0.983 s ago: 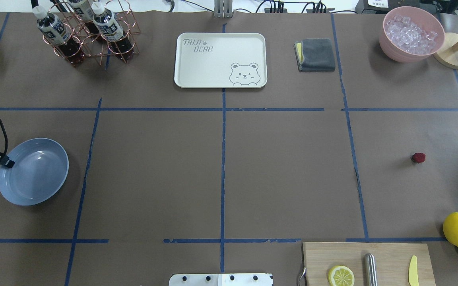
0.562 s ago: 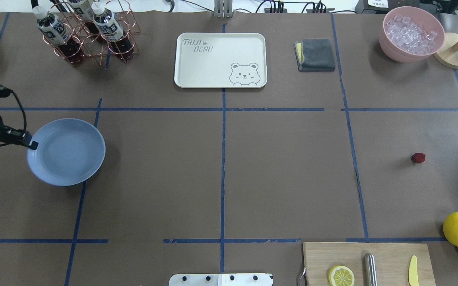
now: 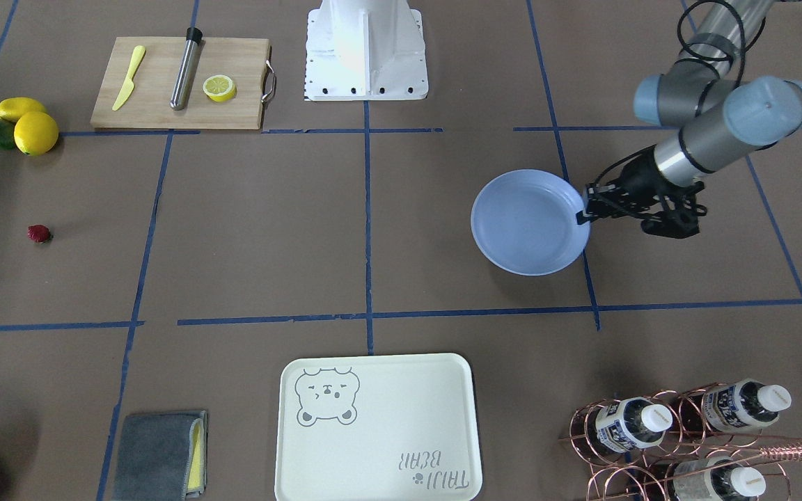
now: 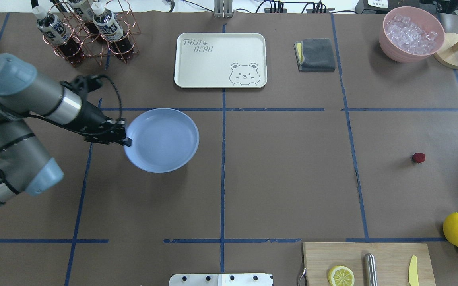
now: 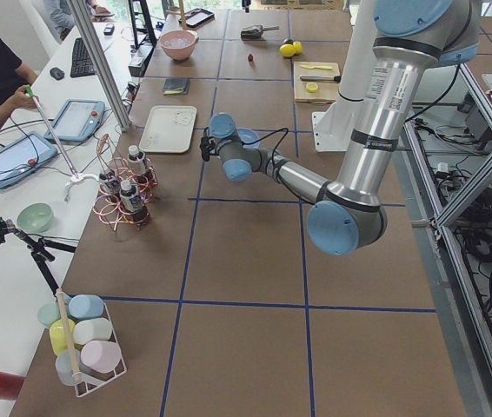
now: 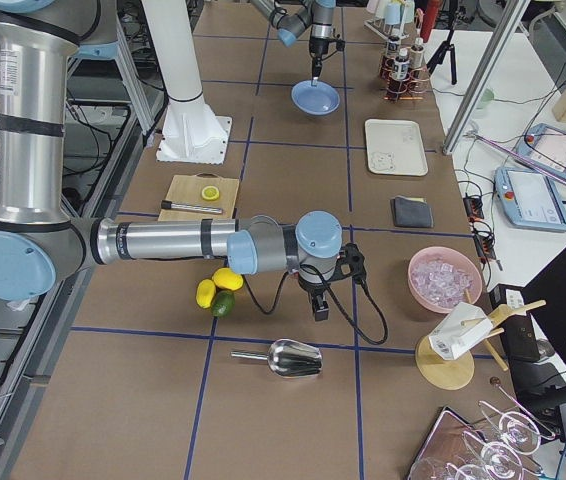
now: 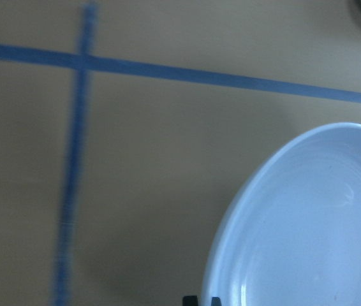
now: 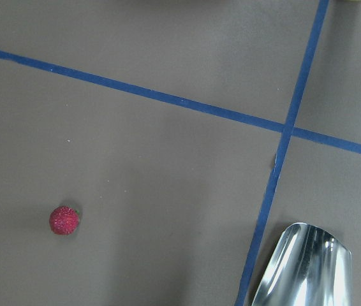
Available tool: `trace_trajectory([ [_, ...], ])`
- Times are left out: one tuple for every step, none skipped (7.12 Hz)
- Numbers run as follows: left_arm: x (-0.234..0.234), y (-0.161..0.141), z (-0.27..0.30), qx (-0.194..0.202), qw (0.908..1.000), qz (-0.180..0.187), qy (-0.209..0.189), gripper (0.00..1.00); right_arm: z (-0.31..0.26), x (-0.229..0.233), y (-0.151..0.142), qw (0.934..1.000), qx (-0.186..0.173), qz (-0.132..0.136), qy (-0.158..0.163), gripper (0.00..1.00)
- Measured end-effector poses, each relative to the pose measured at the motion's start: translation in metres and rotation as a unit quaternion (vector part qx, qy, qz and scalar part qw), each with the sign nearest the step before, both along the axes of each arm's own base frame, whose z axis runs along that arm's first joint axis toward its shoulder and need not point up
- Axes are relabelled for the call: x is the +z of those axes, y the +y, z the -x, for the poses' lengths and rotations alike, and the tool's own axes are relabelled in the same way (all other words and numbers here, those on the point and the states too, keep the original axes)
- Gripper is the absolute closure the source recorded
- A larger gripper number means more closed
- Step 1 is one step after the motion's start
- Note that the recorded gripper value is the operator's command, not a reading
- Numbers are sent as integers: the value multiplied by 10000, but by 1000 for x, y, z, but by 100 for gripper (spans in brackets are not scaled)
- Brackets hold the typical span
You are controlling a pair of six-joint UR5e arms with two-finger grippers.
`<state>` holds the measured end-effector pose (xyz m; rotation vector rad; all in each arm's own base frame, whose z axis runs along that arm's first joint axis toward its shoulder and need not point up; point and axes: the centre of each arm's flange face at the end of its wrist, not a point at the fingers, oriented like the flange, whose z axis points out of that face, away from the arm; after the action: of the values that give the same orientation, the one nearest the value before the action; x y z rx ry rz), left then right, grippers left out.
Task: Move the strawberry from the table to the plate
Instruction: 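Push the light blue plate with the left gripper toward the table center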
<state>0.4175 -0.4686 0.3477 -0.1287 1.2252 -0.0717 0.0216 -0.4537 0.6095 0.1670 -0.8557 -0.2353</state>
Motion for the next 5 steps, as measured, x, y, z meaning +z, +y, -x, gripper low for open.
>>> trace_trajectory([
  [-30, 18, -52, -102, 9999, 98, 15, 100, 0, 3, 5, 9999, -5, -119, -12, 0],
  [-49, 34, -92, -238, 9997, 100, -3, 100, 0, 6, 10, 9998, -4, -220, -28, 0],
  [-58, 42, -116, -329, 9994, 73, -22, 100, 0, 7, 13, 9996, 3, -262, -47, 0],
  [-62, 47, -127, -347, 9994, 56, -29, 100, 1, 8, 15, 9996, 7, -272, -67, 0],
  [-62, 52, -134, -330, 9994, 50, -38, 100, 1, 7, 15, 9995, 0, -275, -126, 0],
])
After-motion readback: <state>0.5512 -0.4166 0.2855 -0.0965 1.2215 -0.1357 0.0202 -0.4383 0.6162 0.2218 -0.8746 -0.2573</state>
